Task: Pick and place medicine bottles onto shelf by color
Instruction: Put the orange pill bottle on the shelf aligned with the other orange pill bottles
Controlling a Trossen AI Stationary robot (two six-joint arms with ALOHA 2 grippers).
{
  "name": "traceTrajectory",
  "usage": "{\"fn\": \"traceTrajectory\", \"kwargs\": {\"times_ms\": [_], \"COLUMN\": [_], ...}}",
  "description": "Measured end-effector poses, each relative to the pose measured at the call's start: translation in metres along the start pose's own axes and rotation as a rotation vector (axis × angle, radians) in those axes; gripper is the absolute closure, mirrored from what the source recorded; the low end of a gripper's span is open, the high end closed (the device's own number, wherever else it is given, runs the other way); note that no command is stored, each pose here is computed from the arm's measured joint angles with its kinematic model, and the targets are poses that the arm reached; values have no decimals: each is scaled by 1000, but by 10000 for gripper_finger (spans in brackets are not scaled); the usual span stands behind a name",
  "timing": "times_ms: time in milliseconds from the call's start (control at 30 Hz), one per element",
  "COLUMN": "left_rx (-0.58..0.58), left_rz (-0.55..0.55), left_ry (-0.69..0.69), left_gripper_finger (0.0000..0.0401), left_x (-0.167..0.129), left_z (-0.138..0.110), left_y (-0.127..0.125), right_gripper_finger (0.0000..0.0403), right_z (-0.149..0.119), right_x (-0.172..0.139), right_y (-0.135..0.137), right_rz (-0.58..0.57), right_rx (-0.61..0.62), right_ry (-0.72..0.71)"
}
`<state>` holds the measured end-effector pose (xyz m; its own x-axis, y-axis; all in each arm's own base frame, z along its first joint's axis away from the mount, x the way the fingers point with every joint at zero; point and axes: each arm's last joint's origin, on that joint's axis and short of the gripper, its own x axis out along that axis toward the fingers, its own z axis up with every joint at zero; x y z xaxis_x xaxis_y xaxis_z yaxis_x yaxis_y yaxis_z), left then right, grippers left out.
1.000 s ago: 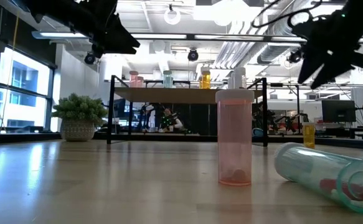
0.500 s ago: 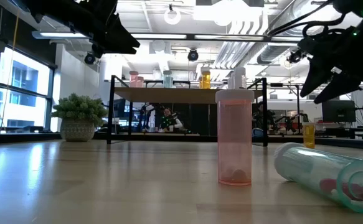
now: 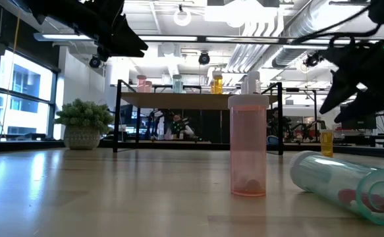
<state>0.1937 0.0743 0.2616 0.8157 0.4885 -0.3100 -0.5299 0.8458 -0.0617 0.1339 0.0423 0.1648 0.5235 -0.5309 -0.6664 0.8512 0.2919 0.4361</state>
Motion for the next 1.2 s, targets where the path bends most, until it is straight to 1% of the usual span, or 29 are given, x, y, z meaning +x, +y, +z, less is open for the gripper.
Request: {"fn": "traceTrajectory", "kwargs": {"times_ms": [133,267,400,567,733,900,1200], "left_rx": [1,38,88,166,232,243,292], "left_rz": [0,8,82,188,241,249,250], "left_ry": [0,-1,-7,-8,-4,-4,-15], "left_gripper_finger": [231,231,231,231,231,231,231], "left_x": [0,0,0,-1,-1,-1,-1], "left_z": [0,0,0,1,1,1,3], "left_y": [0,0,2,5,7,7,7], "right_gripper_finger": [226,226,226,226,226,226,226], "right_z": [-7,-13,-21,-28,-36,-40,-47], "right_x": [7,16,26,40,56,69,87], "right_y": [-4,-5,-7,-11,-13,-16,-21], "right_rz": [-42,-98,-163,-252,-301,-325,-374], "right_rx": [-24,-66,-92,-93,-114,-138,-152], "right_ry": [-36,-54,-81,-139,-191,-262,-307]}}
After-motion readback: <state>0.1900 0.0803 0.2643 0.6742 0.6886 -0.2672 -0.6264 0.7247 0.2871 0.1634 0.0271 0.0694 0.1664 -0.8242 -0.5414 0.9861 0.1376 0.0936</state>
